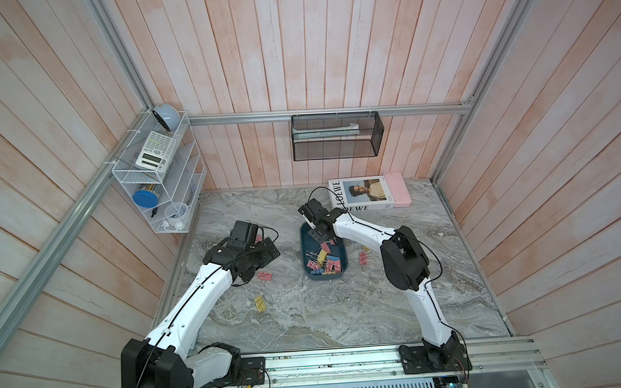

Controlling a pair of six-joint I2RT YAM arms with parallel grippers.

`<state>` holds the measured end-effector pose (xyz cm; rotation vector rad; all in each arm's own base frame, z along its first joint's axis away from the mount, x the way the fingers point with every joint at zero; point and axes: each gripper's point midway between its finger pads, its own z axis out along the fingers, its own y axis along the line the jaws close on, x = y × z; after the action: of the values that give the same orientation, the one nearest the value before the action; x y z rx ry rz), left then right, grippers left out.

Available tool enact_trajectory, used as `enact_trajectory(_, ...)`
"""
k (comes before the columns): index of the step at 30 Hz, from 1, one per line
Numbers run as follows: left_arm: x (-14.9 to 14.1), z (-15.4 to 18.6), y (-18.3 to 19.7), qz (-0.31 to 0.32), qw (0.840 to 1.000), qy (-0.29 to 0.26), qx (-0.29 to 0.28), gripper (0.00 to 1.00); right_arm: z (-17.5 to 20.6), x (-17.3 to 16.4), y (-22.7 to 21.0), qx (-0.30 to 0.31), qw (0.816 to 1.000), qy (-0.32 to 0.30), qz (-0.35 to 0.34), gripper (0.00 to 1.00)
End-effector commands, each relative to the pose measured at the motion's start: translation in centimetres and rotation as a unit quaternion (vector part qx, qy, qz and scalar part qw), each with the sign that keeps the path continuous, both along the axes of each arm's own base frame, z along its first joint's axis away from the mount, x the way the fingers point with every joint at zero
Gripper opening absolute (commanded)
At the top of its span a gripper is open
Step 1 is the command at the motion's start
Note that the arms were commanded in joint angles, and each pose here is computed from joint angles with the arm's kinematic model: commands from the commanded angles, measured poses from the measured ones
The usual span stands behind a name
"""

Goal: Take out the binder clips from the storage box
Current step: Pick up the binder clip from the storage box.

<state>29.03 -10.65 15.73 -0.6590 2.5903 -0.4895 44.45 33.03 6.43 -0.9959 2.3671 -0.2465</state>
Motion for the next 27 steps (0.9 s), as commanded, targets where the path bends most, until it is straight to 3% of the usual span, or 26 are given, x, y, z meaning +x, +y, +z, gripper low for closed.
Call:
enact_trajectory(1, -0.4, -0.3, 0.5, -0.002, 1.000, 0.001, 0.009, 1.00, 1.4, -0.5, 0.0, 0.003, 1.000, -0.005, -0.007, 0.00)
enact_trajectory(9, 0.7, -0.4, -0.1, -0.008, 1.000, -0.005, 0.003, 1.00, 6.5, -2.2, -0.4, 0.006, 0.999, -0.050, -0.018, 0.00)
enact_trajectory(15, 2.4, -0.2, -0.8, -0.024, 1.000, -0.013, 0.003, 1.00, 9.7, -4.6, -4.1, -0.001, 0.996, -0.055, -0.072, 0.00)
enact_trajectory(21, 4.7, 0.0, -1.1, -0.027, 0.999, -0.025, 0.014, 1.00, 11.2, -9.1, -8.9, -0.004, 0.990, -0.040, -0.132, 0.00)
enact_trajectory(27, 7.2, 0.2, -2.5, -0.047, 0.998, -0.035, 0.002, 1.00, 10.1, -15.3, -13.7, -0.017, 0.979, 0.008, -0.204, 0.00)
